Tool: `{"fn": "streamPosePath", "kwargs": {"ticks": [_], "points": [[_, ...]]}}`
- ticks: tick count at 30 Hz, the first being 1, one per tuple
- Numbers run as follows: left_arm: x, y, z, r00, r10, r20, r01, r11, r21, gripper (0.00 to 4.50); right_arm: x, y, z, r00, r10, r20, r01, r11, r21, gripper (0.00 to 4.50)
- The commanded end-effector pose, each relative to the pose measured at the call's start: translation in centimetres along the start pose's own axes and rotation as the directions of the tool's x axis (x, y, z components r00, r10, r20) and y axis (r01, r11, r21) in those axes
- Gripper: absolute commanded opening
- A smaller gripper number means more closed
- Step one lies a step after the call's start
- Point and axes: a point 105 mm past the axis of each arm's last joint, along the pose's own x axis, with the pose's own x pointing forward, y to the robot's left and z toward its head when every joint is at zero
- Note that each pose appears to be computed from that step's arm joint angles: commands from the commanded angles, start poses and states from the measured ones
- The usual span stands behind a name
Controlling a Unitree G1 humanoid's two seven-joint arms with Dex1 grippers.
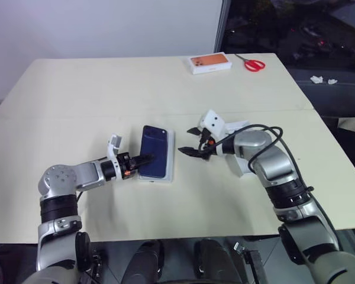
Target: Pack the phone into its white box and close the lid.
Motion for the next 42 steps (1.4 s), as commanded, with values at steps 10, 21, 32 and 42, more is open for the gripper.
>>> {"fn": "streamPosePath", "kwargs": {"ticks": [10, 21, 32, 42], "points": [[-1.4, -0.9, 1.1, 1.0, 0.008, 0.016, -0.009, 0.997, 0.07, 4.47, 0.8, 0.3, 1.7, 0.999, 0.018, 0.038, -0.016, 0.997, -0.07, 3.85], [-1.6, -2.7, 2.3, 1.0, 0.012, 0.005, -0.012, 0.987, 0.161, 4.47, 1.4, 0.7, 1.9, 0.998, 0.028, 0.047, -0.024, 0.997, -0.071, 3.85], [-0.9, -2.9, 1.1, 0.998, 0.028, -0.05, -0.019, 0.983, 0.182, 4.47, 1.7, 0.6, 2.3, 0.998, 0.024, 0.061, -0.019, 0.996, -0.082, 3.85], [-1.4, -2.8, 1.8, 0.992, 0.102, -0.072, -0.08, 0.962, 0.261, 4.47, 1.8, 0.5, 2.3, 0.998, 0.016, 0.068, -0.01, 0.996, -0.085, 3.85]]}}
